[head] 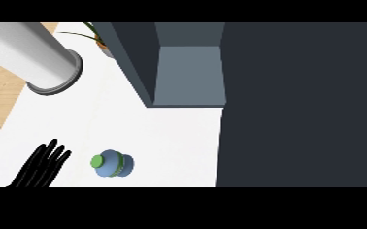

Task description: Pick up the bottled water, place it into the cabinet and close the cabinet

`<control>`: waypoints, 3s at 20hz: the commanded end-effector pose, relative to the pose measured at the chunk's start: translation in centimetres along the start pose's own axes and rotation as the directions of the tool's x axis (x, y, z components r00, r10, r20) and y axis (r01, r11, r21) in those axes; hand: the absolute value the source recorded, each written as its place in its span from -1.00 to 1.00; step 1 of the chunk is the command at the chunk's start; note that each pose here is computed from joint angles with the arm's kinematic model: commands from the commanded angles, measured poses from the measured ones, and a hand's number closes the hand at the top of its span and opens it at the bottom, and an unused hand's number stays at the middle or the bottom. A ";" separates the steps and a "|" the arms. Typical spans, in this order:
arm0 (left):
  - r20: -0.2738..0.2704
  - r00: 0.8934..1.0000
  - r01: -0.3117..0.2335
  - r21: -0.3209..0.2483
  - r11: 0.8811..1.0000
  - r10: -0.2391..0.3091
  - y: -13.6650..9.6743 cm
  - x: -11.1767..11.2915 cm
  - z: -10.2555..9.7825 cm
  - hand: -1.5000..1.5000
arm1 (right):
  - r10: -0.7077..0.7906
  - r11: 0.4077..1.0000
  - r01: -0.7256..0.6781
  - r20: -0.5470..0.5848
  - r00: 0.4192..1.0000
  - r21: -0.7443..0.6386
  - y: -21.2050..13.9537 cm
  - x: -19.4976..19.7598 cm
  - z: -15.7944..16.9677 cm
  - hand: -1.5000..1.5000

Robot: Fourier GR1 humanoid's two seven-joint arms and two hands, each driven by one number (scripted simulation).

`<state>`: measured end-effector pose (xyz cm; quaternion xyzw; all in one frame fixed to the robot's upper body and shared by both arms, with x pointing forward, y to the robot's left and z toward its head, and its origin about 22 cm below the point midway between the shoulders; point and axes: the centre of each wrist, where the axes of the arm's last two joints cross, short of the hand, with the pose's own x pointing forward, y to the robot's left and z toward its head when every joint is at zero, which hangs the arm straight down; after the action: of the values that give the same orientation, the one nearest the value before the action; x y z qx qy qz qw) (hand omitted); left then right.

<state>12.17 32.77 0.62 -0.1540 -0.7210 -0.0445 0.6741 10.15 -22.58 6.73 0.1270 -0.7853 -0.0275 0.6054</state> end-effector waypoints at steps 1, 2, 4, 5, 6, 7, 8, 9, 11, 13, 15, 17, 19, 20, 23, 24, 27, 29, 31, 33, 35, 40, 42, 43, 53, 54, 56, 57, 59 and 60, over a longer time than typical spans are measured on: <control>-0.036 0.999 0.019 -0.003 1.000 -0.019 0.8 -2.6 -2.9 -1.00 | -0.013 1.000 0.013 0.010 1.000 0.013 0.9 0.2 -1.1 -1.00; -0.028 1.000 0.008 0.006 1.000 -0.008 -1.2 -2.9 -1.4 -1.00 | -0.011 1.000 0.011 0.005 1.000 -0.008 1.5 0.1 0.5 -1.00; -0.040 0.999 0.019 0.001 1.000 -0.019 1.6 -3.7 -3.0 -1.00 | -0.004 1.000 0.004 0.023 1.000 0.011 -0.4 0.8 -0.1 -1.00; -0.042 0.999 0.016 0.015 1.000 -0.015 2.3 -2.9 -2.2 -1.00 | -0.004 1.000 0.004 0.010 1.000 0.005 1.0 1.3 1.4 -1.00; -0.067 0.998 0.009 0.002 1.000 -0.009 3.6 -4.4 -2.8 -1.00 | -0.004 1.000 0.004 0.009 1.000 0.014 0.1 -0.1 0.6 -1.00; -0.069 0.998 0.011 -0.005 1.000 -0.011 2.8 -5.0 -4.1 -1.00 | -0.004 1.000 0.004 0.010 1.000 0.007 0.2 -1.3 0.5 -1.00; -0.097 0.995 -0.007 0.003 1.000 0.007 1.5 -5.8 -1.9 -1.00 | -0.009 1.000 0.009 0.017 1.000 -0.004 0.6 0.7 1.6 -1.00; -0.088 0.996 0.020 0.024 1.000 -0.018 1.8 -6.5 -3.8 -1.00 | -0.005 1.000 0.004 0.018 1.000 0.026 -0.3 1.4 1.6 -1.00; -0.123 0.992 -0.014 0.026 1.000 0.017 3.2 -6.0 -4.8 -1.00 | 0.008 1.000 -0.008 0.007 1.000 -0.007 -1.0 -1.2 0.7 -1.00; -0.131 0.991 -0.032 0.065 0.997 0.040 3.0 -7.5 -3.1 -1.00 | -0.013 1.000 0.013 0.027 1.000 0.013 0.1 2.1 0.7 -1.00; -0.152 0.987 -0.048 0.057 0.997 0.056 5.0 -8.9 -6.1 -1.00 | -0.025 1.000 0.025 0.023 0.999 0.001 -0.6 -0.9 0.6 -1.00; -0.178 0.982 -0.053 0.035 0.998 0.058 3.3 -11.5 -5.1 -1.00 | -0.012 1.000 0.012 0.002 1.000 0.011 0.8 -1.1 2.4 -1.00; -0.168 0.980 -0.094 0.066 0.993 0.104 4.9 -12.0 -5.9 -1.00 | -0.013 1.000 0.013 0.014 1.000 0.015 0.6 0.1 0.9 -1.00; -0.173 0.980 -0.091 0.052 0.995 0.098 3.8 -12.4 -5.6 -1.00 | -0.025 1.000 0.025 0.012 1.000 0.014 0.7 0.4 1.2 -1.00; -0.199 0.969 -0.135 0.060 0.989 0.144 5.8 -12.6 -6.5 -1.00 | -0.005 1.000 0.005 0.000 1.000 0.029 -0.2 1.4 2.0 -1.00; -0.192 0.970 -0.141 0.038 0.989 0.146 4.2 -13.7 -6.4 -1.00 | -0.010 1.000 0.010 0.007 1.000 0.000 -0.7 -1.8 1.5 -1.00; -0.169 0.979 -0.110 0.043 0.993 0.116 3.4 -14.1 -7.1 -1.00 | -0.008 0.999 0.008 -0.004 1.000 0.034 0.1 0.6 1.6 -1.00; -0.181 0.973 -0.142 0.019 0.990 0.143 3.2 -15.7 -6.9 -1.00 | -0.010 1.000 0.010 0.014 1.000 0.005 0.0 0.8 0.6 -1.00; -0.163 0.974 -0.156 0.021 0.988 0.157 2.3 -17.0 -6.2 -1.00 | 0.001 1.000 -0.001 0.014 1.000 0.020 -0.3 0.1 2.1 -1.00; -0.180 0.971 -0.155 0.026 0.988 0.157 4.2 -16.0 -6.6 -1.00 | -0.023 0.999 0.023 -0.007 1.000 0.028 -0.9 -1.4 1.3 -1.00; -0.197 0.968 -0.157 0.002 0.988 0.154 3.1 -16.3 -8.8 -1.00 | -0.032 0.999 0.031 0.010 0.999 0.025 -0.5 -0.7 0.1 -1.00; -0.196 0.956 -0.219 0.008 0.976 0.217 3.7 -16.6 -8.5 -1.00 | -0.026 0.999 0.026 -0.008 1.000 0.019 -0.7 -1.8 2.1 -1.00; -0.194 0.949 -0.253 0.007 0.968 0.249 2.6 -17.0 -8.1 -1.00 | -0.016 1.000 0.016 0.016 1.000 0.010 1.0 -0.7 0.8 -1.00; -0.192 0.947 -0.259 0.015 0.966 0.257 2.5 -17.4 -9.1 -1.00 | -0.021 0.999 0.021 0.001 1.000 0.026 0.4 -1.4 0.7 -1.00; -0.217 0.903 -0.388 -0.044 0.921 0.370 0.5 -18.4 -9.2 -1.00 | -0.029 0.999 0.029 0.001 1.000 0.031 0.4 -1.0 1.7 -1.00; -0.230 0.897 -0.397 -0.047 0.917 0.377 0.6 -18.7 -8.1 -1.00 | -0.035 0.999 0.035 -0.001 0.999 0.017 0.7 -1.1 1.1 -1.00; -0.243 0.902 -0.386 -0.089 0.918 0.356 0.2 -18.5 -8.8 -1.00 | -0.040 0.999 0.040 -0.011 0.999 0.025 1.3 -0.8 0.5 -1.00; -0.234 0.899 -0.398 -0.091 0.913 0.369 -1.3 -18.6 -10.4 -1.00 | -0.029 0.999 0.029 -0.003 1.000 0.022 1.4 -1.7 0.3 -1.00; -0.227 0.904 -0.396 -0.121 0.910 0.362 -0.5 -18.3 -9.3 -1.00 | -0.049 0.999 0.048 0.009 0.999 0.022 1.5 -0.2 0.1 -1.00; -0.227 0.901 -0.402 -0.116 0.908 0.370 -0.8 -18.9 -8.5 -1.00 | -0.035 0.999 0.035 -0.012 0.999 0.032 1.1 -1.5 1.1 -1.00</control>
<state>22.34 29.63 -15.55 -0.2596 -0.6167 0.0202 0.7429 9.49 -21.40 5.89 0.1492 -0.7817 -0.0271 0.6049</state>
